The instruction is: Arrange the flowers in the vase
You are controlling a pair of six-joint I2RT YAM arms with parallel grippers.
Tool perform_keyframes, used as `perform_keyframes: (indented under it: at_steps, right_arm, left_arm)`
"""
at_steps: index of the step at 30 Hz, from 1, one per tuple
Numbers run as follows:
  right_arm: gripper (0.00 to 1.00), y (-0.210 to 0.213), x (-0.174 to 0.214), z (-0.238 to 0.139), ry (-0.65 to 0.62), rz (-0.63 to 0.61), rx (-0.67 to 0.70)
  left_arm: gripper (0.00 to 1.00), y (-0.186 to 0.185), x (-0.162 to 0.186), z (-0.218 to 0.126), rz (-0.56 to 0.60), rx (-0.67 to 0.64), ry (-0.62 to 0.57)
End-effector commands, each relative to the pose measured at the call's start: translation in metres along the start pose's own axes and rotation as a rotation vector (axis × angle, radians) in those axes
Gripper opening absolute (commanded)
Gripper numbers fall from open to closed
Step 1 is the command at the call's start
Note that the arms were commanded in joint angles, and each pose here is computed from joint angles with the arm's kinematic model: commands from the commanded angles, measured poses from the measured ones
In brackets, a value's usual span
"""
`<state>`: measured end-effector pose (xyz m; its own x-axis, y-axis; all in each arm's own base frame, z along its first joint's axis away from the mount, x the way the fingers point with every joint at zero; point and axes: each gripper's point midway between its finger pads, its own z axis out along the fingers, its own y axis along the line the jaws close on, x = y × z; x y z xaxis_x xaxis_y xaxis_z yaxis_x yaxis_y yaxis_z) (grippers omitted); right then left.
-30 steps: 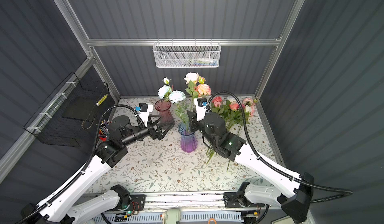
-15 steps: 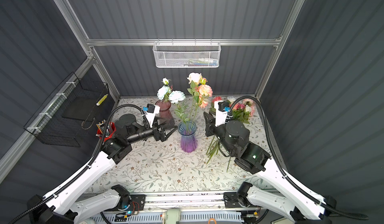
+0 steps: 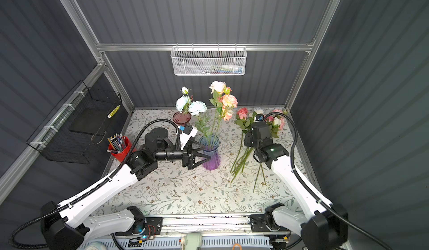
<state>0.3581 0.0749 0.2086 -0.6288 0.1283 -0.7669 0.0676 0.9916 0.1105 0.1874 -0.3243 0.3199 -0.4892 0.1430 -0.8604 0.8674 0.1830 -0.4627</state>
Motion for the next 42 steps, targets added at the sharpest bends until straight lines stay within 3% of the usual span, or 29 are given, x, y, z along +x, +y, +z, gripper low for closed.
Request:
perform_keyframes:
  at_steps: [1,9,17,26,42]
  right_arm:
    - [0.33,-0.003,0.003,0.024,0.103,0.056,-0.016]
    - [0.32,-0.03,0.019,0.114,0.338,-0.006,0.138]
    - [0.3,-0.033,0.036,0.171,0.506,-0.062,0.172]
    - [0.3,-0.044,0.041,0.193,0.529,-0.122,0.237]
    - [0.08,-0.045,0.039,0.196,0.529,-0.14,0.238]
  left_arm:
    - [0.92,-0.009,-0.01,-0.002,0.022,0.02,-0.017]
    - [0.94,0.012,-0.02,-0.017,0.051,-0.163,-0.089]
    - [0.96,0.016,-0.021,-0.021,0.068,-0.202,-0.093]
    - [0.96,0.019,-0.019,-0.019,0.071,-0.209,-0.083]
    - [0.96,0.02,-0.019,-0.02,0.079,-0.218,-0.079]
